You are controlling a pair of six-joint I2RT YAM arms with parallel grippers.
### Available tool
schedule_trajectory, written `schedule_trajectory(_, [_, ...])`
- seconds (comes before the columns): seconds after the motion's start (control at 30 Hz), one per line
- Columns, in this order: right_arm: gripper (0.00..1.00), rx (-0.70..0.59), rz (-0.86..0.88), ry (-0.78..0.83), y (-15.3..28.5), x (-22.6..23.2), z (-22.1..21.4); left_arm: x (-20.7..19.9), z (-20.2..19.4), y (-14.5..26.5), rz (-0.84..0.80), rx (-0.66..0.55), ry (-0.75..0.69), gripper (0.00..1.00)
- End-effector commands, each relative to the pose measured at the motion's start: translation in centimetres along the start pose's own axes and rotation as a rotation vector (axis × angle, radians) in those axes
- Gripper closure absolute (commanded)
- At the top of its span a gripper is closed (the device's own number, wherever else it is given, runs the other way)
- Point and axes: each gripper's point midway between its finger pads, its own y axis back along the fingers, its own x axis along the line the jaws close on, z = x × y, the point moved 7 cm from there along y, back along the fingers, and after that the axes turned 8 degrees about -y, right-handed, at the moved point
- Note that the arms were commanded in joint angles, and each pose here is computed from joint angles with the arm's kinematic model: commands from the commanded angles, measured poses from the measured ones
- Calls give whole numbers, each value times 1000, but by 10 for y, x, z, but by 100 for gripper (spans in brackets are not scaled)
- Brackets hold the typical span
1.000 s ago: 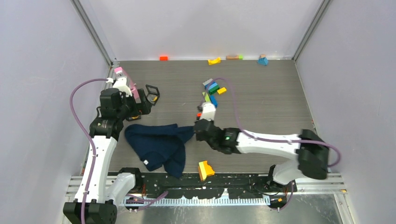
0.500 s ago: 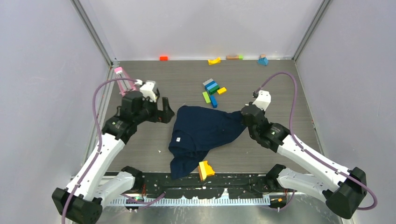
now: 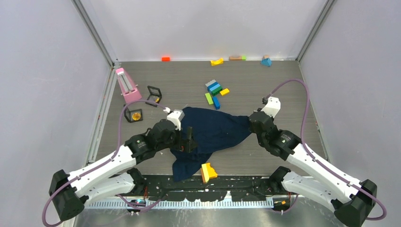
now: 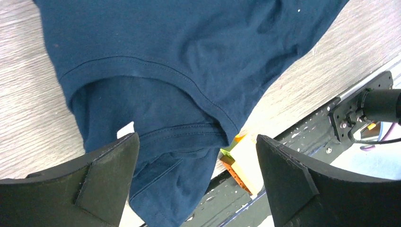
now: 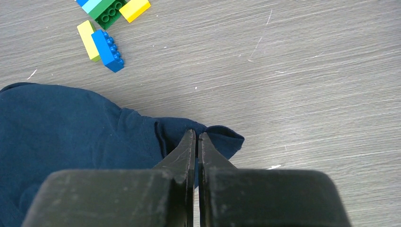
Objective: Pin the brooch onto the clothing
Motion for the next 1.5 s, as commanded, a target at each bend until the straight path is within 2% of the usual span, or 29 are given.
schedule_trajectory(0.0, [99,-47,-29,-46,2,-5,7,-1,9,14,40,-132,79,4])
schedule_trajectory(0.07, [99,-41,-27,-50,4,-5,7,-5,11,19,12,-152,93,7])
schedule_trajectory(0.23, [99,-37,-21,-70,4,-3,8,-29,17,16,-86,-136,75,30])
schedule_trajectory(0.3, [99,-35,-19,-71,4,-3,8,-40,17,10,-92,-106,48,35])
schedule_trajectory(0.53, [99,-26,-6,-81,7,-2,8,-75,-1,-16,7,-39,-111,36])
schedule_trajectory(0.73, [99,-29,0,-84,9,-4,9,-80,-7,-24,183,-44,-303,38])
schedule_trajectory(0.87, [99,-31,-4,-84,10,-6,9,-80,-10,-33,263,-1,-383,43])
schedule_trajectory(1.03, [99,-42,-12,-86,12,-10,10,-81,-12,-36,358,22,-452,46])
schedule_trajectory(1.47, [99,-48,-14,-87,13,-12,10,-76,-27,-51,436,98,-504,48])
